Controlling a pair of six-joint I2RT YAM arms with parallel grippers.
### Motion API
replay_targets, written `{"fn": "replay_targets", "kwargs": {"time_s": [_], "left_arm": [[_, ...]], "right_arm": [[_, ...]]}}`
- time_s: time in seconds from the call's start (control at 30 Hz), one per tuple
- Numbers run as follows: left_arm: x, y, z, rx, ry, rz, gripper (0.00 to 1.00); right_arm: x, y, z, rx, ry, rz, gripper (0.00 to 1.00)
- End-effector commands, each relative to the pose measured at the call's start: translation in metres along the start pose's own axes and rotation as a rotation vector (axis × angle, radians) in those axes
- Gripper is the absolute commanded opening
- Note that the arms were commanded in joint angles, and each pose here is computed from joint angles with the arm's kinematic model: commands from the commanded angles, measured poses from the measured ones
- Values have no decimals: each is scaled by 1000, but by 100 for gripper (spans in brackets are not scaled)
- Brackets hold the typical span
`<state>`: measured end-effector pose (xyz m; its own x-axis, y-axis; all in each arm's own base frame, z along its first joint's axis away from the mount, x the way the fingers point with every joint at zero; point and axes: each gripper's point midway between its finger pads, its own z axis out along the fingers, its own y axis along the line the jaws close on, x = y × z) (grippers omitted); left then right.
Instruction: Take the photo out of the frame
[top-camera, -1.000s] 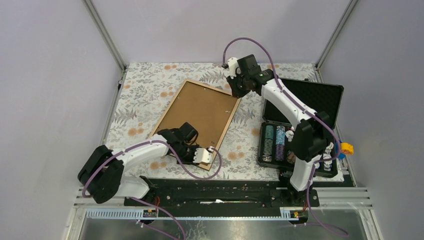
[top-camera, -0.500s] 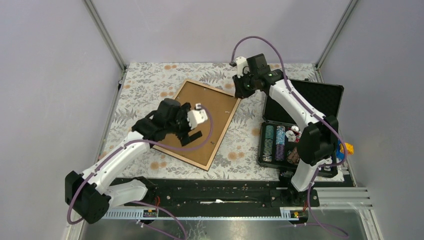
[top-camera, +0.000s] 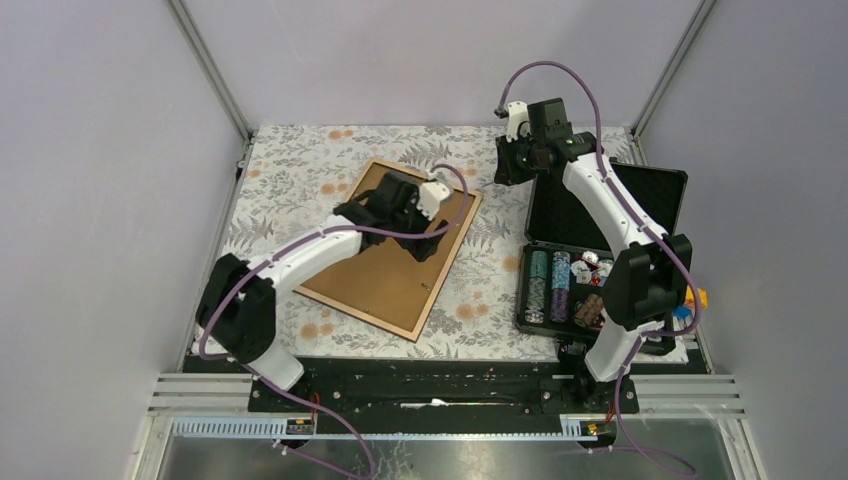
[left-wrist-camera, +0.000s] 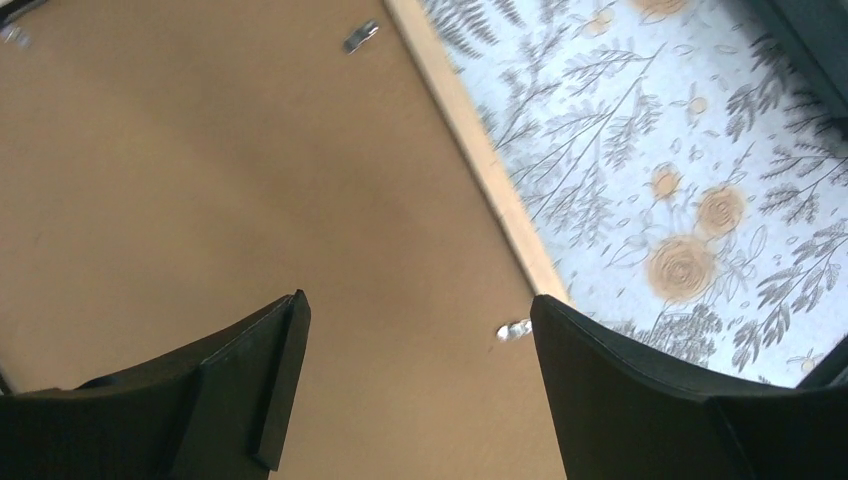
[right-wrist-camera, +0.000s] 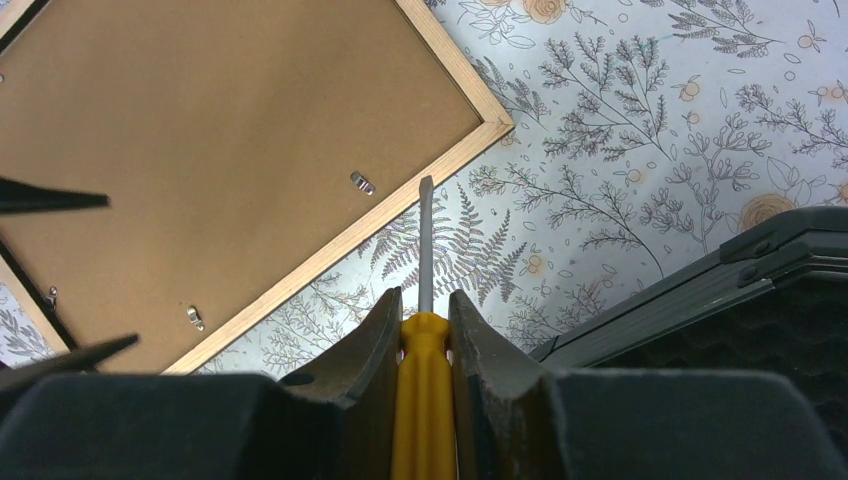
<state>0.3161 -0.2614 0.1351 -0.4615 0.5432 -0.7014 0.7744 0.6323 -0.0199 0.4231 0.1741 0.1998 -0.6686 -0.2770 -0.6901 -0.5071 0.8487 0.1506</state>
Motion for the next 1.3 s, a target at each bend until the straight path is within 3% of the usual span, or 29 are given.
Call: {"fn": "replay_targets", "kwargs": {"time_s": [0.0,0.13,0.43,0.7,0.9,1.07,1.27], "left_arm": [[-36,-24,25,-33,-83,32,83],[-25,-31,60,-47,0,43,76],[-17,-33,103,-52,60,70,63],[20,-41,124,-9,171,130,40],[50,-56,109,112,241,240,17],[93,-52,83,163,336,427,1],[149,-60,45,279,438,545,0]], "right_arm": [[-14,0,-15,-5,-55,20,0],[-12,-2,-13,-5,-50,28,0],[-12,-5,-14,-2,-56,35,0],[-13,-6,-16,-7,-61,36,0],[-11,-4,-17,-13,-59,34,0],[-10,-3,-18,-23,-59,33,0],[-4,3,-19,-48,-52,31,0]]}}
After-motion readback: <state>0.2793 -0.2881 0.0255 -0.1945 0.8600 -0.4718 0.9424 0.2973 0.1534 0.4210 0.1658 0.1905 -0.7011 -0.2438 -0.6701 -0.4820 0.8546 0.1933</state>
